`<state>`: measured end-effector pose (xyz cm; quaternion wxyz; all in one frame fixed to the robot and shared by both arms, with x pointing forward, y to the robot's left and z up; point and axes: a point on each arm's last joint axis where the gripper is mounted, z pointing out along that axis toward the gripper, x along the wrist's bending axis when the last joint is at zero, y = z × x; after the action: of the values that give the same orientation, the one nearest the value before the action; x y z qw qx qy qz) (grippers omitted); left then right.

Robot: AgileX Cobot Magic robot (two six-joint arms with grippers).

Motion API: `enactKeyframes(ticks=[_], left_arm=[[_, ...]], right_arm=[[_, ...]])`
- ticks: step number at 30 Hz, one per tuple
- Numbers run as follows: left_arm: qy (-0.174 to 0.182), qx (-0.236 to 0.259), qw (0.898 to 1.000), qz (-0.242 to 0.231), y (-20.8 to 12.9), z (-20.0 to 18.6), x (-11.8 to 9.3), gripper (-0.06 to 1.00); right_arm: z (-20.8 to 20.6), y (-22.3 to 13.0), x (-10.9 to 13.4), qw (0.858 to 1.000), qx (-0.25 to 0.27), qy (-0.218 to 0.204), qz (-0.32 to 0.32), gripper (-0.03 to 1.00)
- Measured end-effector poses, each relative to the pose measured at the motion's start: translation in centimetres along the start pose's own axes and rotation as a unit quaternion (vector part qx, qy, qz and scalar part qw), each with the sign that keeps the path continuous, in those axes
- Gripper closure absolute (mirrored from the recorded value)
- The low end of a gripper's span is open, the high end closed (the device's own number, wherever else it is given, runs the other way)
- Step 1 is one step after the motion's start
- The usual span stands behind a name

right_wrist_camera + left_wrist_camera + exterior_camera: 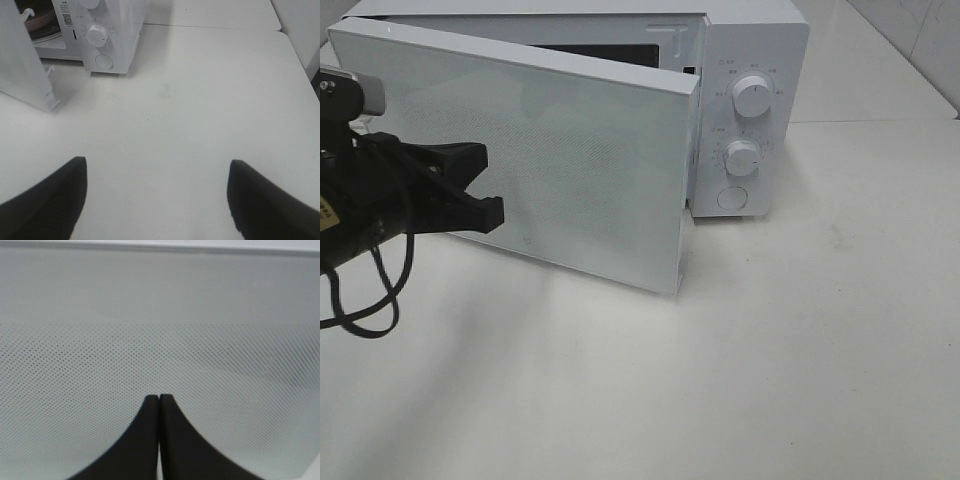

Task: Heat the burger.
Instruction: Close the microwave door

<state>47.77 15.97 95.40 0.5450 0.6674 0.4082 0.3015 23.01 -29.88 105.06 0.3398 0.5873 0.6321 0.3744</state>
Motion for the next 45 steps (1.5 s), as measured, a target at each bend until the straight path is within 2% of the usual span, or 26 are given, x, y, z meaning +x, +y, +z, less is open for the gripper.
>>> enactKeyframes(ticks=[7, 14, 25, 35, 45], left_arm=[[0.001, 0.001, 1.000, -0.021, 0.0, 1.8, -1.4, 0.94], [-0.029, -0.011, 0.999, -0.021, 0.5, 4.7, -4.0, 0.94], [-0.030, -0.026, 0.999, -0.037, 1.1, 7.2, -5.3, 0.94], [-0.036, -0.038, 0.998, -0.045, 2.6, 11.0, -6.4, 0.94], [-0.042, -0.034, 0.997, -0.049, 2.8, 13.2, -7.3, 0.94]], right_arm=[[0.0, 0.0, 0.0, 1.000, 0.000, 0.000, 0.000, 0.21], [0.0, 0.0, 0.0, 1.000, 0.000, 0.000, 0.000, 0.21], [0.0, 0.0, 0.0, 1.000, 0.000, 0.000, 0.000, 0.21], [0.0, 0.0, 0.0, 1.000, 0.000, 0.000, 0.000, 0.21], [0.0, 0.0, 0.0, 1.000, 0.000, 0.000, 0.000, 0.21]])
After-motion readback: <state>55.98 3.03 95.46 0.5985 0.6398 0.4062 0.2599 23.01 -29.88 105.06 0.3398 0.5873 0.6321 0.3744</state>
